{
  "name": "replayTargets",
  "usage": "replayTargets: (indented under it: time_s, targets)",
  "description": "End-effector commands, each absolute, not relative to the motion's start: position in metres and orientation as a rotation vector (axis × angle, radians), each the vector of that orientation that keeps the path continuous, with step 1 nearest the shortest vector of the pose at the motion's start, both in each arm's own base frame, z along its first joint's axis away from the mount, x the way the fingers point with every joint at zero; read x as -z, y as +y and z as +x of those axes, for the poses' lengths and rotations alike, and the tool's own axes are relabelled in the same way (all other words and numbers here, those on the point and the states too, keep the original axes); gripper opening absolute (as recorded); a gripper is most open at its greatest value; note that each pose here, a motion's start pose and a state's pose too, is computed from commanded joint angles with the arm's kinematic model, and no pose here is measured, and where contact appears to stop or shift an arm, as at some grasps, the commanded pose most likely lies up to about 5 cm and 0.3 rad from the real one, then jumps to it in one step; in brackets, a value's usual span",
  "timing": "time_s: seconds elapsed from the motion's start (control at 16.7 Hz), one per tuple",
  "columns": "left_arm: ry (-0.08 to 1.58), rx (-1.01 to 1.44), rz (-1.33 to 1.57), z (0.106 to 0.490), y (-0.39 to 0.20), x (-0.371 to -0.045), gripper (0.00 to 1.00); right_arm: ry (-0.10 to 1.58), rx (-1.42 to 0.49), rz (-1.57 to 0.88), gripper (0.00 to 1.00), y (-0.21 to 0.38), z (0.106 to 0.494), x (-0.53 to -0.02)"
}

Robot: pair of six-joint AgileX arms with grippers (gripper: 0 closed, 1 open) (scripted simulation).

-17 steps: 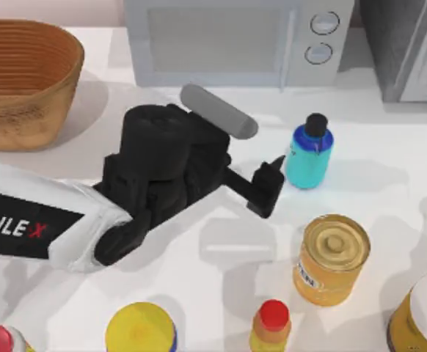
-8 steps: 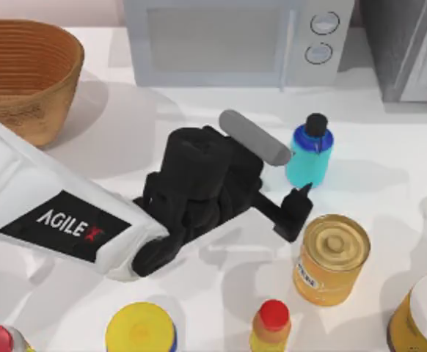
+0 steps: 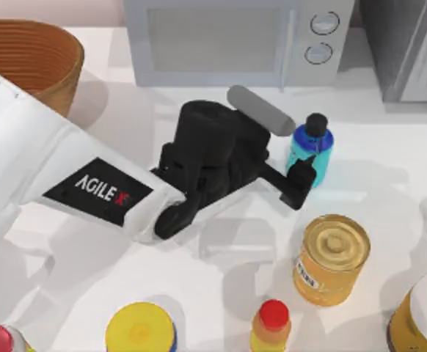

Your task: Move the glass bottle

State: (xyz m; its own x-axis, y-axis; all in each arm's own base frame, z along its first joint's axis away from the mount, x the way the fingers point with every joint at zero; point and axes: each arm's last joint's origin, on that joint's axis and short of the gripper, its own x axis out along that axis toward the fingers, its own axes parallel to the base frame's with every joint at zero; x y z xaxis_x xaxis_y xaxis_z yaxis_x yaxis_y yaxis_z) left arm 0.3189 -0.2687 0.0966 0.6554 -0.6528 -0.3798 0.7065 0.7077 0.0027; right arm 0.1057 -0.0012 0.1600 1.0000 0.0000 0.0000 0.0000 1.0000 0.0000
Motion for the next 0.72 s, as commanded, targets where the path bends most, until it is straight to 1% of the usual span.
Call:
replayTargets:
  time_s: [0.18,0.36,0.72]
  targets:
    - [0.374,0.78,0.158,0.33,-0.296,-0.081,1.0,0.0,0.0,0.0,1.0,-0.001,0.106,-0.16]
    - [0.372,0.788,0.159,0.333,-0.318,-0.074,1.0,0.0,0.0,0.0,1.0,-0.001,0.106,-0.16]
    - [0.376,0.794,0.161,0.335,-0.326,-0.07,1.0,0.0,0.0,0.0,1.0,-0.001,0.106,-0.16]
